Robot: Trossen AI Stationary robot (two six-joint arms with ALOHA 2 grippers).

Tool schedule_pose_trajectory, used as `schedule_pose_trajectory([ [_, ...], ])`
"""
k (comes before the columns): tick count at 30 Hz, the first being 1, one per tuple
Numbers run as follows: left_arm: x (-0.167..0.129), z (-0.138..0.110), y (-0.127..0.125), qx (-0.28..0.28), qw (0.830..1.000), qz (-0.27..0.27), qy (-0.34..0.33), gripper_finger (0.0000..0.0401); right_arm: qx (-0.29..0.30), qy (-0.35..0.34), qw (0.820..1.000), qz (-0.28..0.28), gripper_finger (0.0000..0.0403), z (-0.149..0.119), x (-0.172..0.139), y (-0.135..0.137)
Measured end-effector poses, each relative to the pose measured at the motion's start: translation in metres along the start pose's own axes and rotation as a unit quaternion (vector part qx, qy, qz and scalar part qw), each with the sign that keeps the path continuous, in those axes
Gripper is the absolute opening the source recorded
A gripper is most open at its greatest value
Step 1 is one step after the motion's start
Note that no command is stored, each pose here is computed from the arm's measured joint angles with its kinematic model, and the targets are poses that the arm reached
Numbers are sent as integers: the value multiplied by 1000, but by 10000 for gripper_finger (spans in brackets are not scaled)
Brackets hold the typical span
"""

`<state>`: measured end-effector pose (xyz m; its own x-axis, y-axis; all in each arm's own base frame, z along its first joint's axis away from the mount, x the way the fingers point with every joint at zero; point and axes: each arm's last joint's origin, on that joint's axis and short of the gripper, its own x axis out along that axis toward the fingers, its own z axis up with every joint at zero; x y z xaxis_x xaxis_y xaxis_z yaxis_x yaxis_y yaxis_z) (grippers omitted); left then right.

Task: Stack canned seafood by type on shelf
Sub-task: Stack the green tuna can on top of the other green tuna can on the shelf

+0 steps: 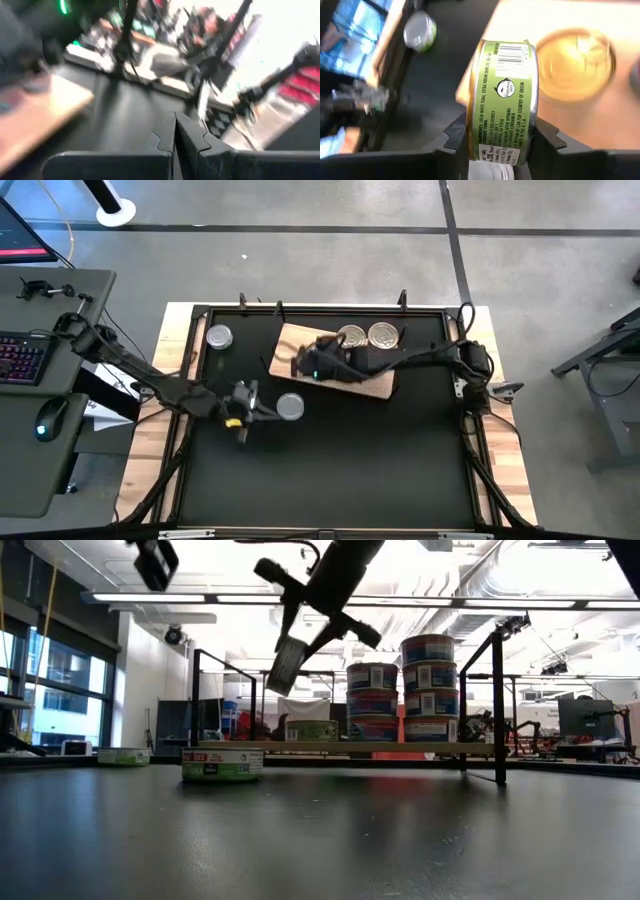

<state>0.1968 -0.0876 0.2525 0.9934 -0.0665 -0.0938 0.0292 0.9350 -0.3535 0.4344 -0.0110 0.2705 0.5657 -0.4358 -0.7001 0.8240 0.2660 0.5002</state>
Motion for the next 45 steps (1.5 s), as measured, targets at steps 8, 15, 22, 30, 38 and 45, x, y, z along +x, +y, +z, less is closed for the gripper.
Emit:
schedule_pose_trajectory([
  [8, -19, 32, 2, -7, 995, 60, -81, 0, 12, 28, 999, 11, 117, 41, 24, -12],
  [15, -23, 32, 6, 44, 994, 74, -61, 0, 52, 35, 998, -7, 117, 42, 40, -19],
  [22, -41, 37, 10, 73, 994, 62, -47, 0, 99, 21, 995, -3, 117, 39, 40, -16],
  [30, -65, 45, 24, 109, 990, 85, -41, 0, 169, -26, 985, -8, 117, -6, 18, -1],
  [38, -71, 45, 36, 115, 990, 79, -16, 0, 309, -128, 942, 38, 117, -70, -20, 12],
  [45, -68, 46, 40, 113, 992, 63, -5, 0, 381, -209, 900, 0, 117, -67, 14, -8],
])
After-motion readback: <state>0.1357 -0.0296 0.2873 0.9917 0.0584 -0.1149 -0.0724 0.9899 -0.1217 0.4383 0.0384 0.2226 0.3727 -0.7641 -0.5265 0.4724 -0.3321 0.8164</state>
